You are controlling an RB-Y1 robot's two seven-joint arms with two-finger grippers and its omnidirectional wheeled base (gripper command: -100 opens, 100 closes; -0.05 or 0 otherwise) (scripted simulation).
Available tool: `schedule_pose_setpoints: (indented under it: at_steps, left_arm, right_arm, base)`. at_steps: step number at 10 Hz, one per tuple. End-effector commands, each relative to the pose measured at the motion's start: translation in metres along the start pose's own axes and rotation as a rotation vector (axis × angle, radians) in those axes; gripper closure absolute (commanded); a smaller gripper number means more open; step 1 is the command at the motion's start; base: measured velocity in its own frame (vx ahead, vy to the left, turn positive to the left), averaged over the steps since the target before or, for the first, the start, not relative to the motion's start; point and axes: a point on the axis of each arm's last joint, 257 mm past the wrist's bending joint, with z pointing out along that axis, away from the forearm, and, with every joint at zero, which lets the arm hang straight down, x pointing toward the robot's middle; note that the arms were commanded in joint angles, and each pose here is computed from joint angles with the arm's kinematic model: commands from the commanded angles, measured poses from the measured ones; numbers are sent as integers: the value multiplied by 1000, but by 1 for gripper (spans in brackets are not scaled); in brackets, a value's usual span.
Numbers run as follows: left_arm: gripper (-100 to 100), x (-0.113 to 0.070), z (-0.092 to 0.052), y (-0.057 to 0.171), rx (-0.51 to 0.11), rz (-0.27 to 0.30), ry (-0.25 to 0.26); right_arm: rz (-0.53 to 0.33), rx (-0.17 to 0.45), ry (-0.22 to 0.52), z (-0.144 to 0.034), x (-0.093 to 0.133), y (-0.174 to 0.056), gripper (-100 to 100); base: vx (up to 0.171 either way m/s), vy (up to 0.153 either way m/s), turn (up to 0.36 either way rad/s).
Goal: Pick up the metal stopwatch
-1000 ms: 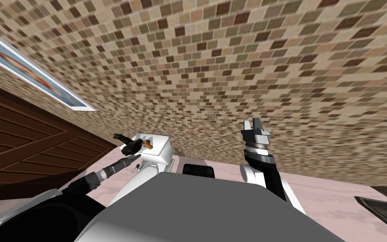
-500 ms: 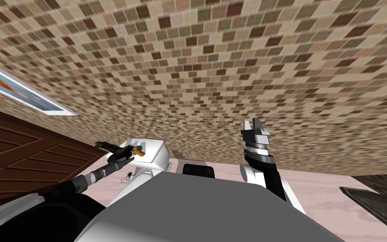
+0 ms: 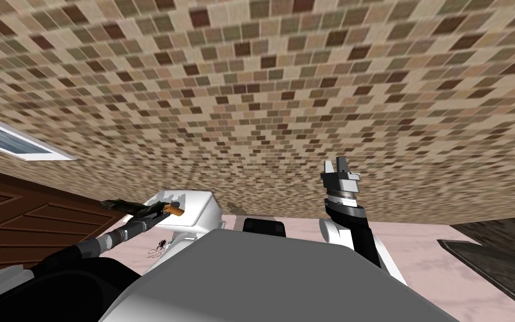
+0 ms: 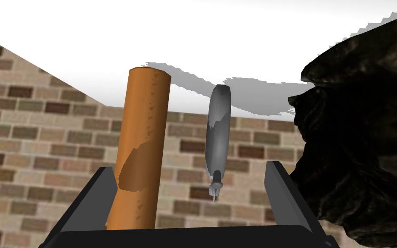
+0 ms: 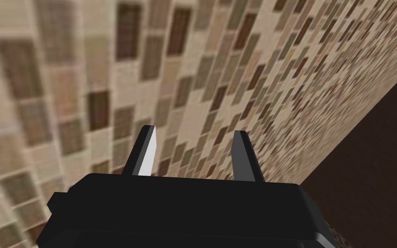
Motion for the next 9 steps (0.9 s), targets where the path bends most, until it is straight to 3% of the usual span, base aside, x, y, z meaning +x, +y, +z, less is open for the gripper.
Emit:
schedule_pose_setpoints:
  at_steps: [1, 3, 4, 5, 6, 9]
  left_arm:
    - [-100, 3, -6, 12, -30, 18, 16]
    - [-100, 5, -14, 26, -63, 38, 35]
    - [-100, 4, -11, 21, -51, 30, 28]
    - [0, 4, -11, 22, -53, 33, 29]
    - [-100, 6, -10, 31, -83, 8, 25]
    - [-100, 9, -8, 48, -144, -42, 18]
  right_arm:
    - [0, 0, 0, 0, 0, 0, 0]
    - [0, 0, 0, 0, 0, 0, 0]
    - [0, 0, 0, 0, 0, 0, 0]
    - [0, 0, 0, 0, 0, 0, 0]
    - [0, 0, 0, 0, 0, 0, 0]
    - [0, 0, 0, 0, 0, 0, 0]
  base:
    - [80, -27, -108]
    - [61, -13, -81]
    - [23, -2, -19]
    - [0, 0, 0]
    - [-71, 9, -239]
    - [-176, -7, -298]
